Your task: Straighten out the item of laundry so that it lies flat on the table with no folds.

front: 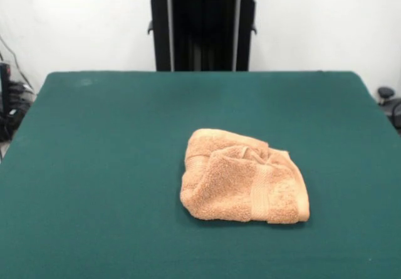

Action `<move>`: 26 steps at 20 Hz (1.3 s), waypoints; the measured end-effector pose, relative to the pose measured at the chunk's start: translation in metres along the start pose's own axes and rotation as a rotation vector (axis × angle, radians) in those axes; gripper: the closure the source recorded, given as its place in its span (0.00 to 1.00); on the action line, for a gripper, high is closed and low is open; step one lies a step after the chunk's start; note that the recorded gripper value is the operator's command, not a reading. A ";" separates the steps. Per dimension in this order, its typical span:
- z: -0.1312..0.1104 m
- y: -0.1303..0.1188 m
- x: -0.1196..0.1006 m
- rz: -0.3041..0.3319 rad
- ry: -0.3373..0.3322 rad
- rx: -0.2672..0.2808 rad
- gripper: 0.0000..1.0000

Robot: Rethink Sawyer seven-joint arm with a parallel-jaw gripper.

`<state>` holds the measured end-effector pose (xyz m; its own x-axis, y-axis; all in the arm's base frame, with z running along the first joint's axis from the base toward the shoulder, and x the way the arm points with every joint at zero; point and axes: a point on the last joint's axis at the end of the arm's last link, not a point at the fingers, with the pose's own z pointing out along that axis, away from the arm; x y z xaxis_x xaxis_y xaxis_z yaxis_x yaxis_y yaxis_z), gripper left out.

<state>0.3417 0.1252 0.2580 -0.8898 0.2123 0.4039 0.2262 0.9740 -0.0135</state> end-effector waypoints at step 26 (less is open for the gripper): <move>0.120 0.025 -0.125 -0.004 0.040 0.065 0.00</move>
<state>0.4112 0.1330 0.0977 -0.8737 0.2059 0.4407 0.1951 0.9783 -0.0704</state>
